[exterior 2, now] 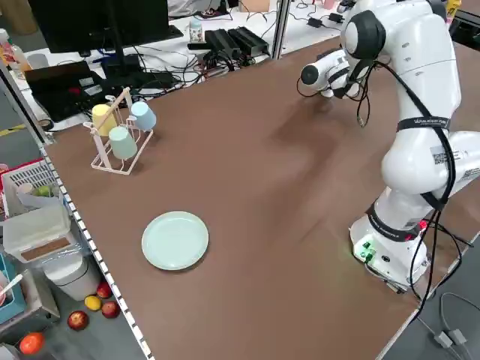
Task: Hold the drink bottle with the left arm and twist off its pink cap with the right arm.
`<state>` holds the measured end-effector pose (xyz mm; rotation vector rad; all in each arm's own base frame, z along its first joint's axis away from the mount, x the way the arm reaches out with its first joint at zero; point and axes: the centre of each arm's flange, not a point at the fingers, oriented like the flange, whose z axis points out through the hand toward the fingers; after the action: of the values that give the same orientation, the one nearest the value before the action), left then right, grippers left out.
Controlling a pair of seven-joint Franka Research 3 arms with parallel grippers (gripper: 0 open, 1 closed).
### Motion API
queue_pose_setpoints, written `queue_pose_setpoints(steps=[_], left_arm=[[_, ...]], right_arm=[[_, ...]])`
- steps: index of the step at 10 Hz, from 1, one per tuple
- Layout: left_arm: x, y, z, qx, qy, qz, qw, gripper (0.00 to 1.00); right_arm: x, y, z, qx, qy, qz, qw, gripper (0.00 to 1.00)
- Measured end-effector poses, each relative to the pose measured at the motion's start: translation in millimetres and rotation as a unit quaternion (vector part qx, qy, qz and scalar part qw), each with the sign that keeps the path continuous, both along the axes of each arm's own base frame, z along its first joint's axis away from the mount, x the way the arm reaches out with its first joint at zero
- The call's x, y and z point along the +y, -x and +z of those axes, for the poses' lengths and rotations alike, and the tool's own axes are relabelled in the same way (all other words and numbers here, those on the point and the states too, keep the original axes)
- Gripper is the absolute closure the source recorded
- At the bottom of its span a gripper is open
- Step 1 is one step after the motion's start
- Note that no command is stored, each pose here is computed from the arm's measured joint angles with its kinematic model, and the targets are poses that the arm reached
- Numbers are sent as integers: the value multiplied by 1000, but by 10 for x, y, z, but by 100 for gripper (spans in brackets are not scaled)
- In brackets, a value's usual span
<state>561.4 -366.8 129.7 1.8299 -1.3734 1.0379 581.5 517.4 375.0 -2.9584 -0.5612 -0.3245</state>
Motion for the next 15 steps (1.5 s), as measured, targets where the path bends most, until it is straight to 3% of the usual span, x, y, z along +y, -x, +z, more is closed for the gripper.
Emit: queue_pose_setpoints(steps=[9,15], left_arm=[[0,-21,7,1,2,4,1000,40],[24,-32,1,4,3,7,1000,40]], right_arm=[[-68,-73,13,-25,20,136,990,57],[-28,-59,-2,-39,14,149,988,57]])
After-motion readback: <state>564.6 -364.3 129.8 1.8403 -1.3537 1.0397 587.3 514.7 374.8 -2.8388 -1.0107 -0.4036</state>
